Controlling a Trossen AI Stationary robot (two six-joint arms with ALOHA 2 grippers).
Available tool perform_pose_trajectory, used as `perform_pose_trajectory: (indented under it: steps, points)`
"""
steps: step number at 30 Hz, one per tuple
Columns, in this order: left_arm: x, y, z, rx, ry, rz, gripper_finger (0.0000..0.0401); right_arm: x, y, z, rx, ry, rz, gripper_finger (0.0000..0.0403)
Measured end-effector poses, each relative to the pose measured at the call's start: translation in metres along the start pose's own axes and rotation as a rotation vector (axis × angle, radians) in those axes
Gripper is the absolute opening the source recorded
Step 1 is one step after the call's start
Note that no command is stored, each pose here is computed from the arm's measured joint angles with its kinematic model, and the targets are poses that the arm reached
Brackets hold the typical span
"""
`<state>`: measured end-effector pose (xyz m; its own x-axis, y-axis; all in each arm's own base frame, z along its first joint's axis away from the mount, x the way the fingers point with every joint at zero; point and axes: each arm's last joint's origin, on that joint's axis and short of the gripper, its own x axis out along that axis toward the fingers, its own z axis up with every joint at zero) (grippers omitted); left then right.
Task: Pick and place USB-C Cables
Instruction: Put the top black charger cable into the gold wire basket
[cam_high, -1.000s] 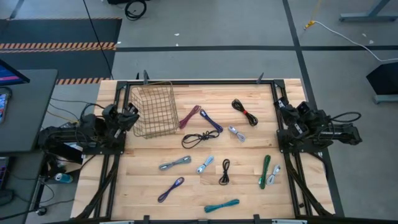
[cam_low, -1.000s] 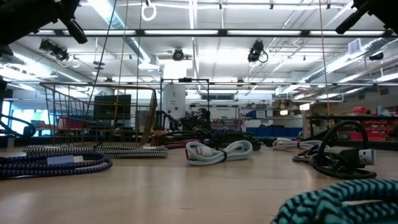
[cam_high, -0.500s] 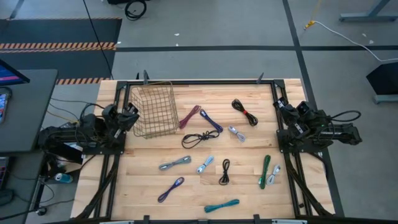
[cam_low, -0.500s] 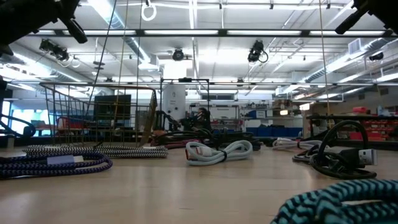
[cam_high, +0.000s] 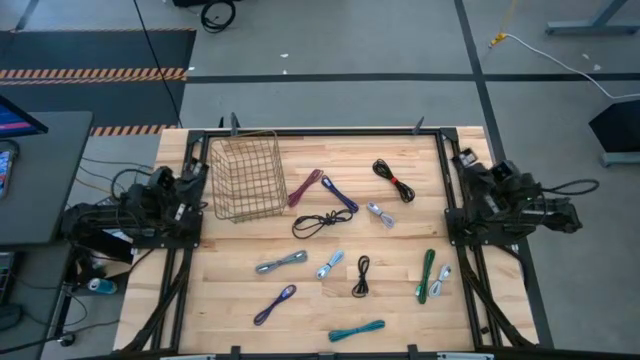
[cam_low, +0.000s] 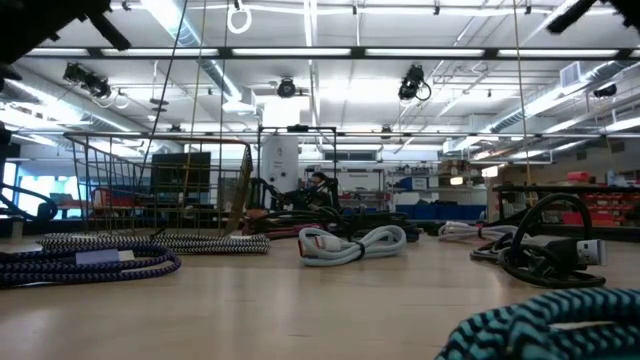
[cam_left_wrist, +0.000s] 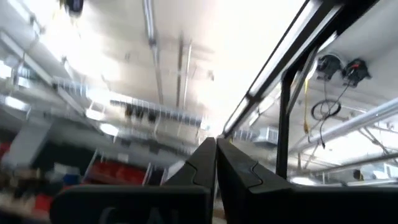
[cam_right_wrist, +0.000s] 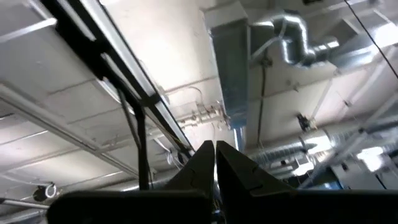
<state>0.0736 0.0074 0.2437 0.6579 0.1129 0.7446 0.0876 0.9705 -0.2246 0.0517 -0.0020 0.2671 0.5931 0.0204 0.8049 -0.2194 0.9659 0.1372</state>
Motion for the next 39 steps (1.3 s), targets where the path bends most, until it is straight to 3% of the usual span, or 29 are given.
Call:
perform_pose_trajectory:
  steps: [6, 12, 17, 20, 25, 33, 39]
  points:
    - [0.019, -0.008, 0.023, 0.124, 0.004, -0.011, 0.0019, 0.027, 0.008, 0.024, -0.059, 0.083, 0.056, 0.0025]
    - [0.05, -0.017, 0.048, 0.187, 0.122, -0.002, 0.0021, 0.059, 0.009, 0.038, -0.092, 0.198, -0.024, 0.0025]
    - [0.082, -0.024, 0.065, 0.311, 0.151, -0.004, 0.0068, 0.087, 0.007, 0.043, -0.145, 0.298, -0.129, 0.0044]
    - [0.1, -0.026, 0.07, 0.353, 0.195, 0.023, 0.0107, 0.104, 0.004, 0.047, -0.167, 0.373, -0.232, 0.0073]
    - [0.118, -0.027, 0.074, 0.37, 0.349, 0.068, 0.0149, 0.125, -0.001, 0.056, -0.244, 0.585, -0.513, 0.0123]
    - [0.131, -0.029, 0.078, 0.355, 0.489, 0.098, 0.0149, 0.15, -0.005, 0.061, -0.261, 0.917, -0.76, 0.0136]
    - [0.127, -0.023, 0.072, 0.402, 0.568, 0.253, 0.0145, 0.143, -0.016, 0.034, -0.216, 1.25, -1.014, 0.0135]
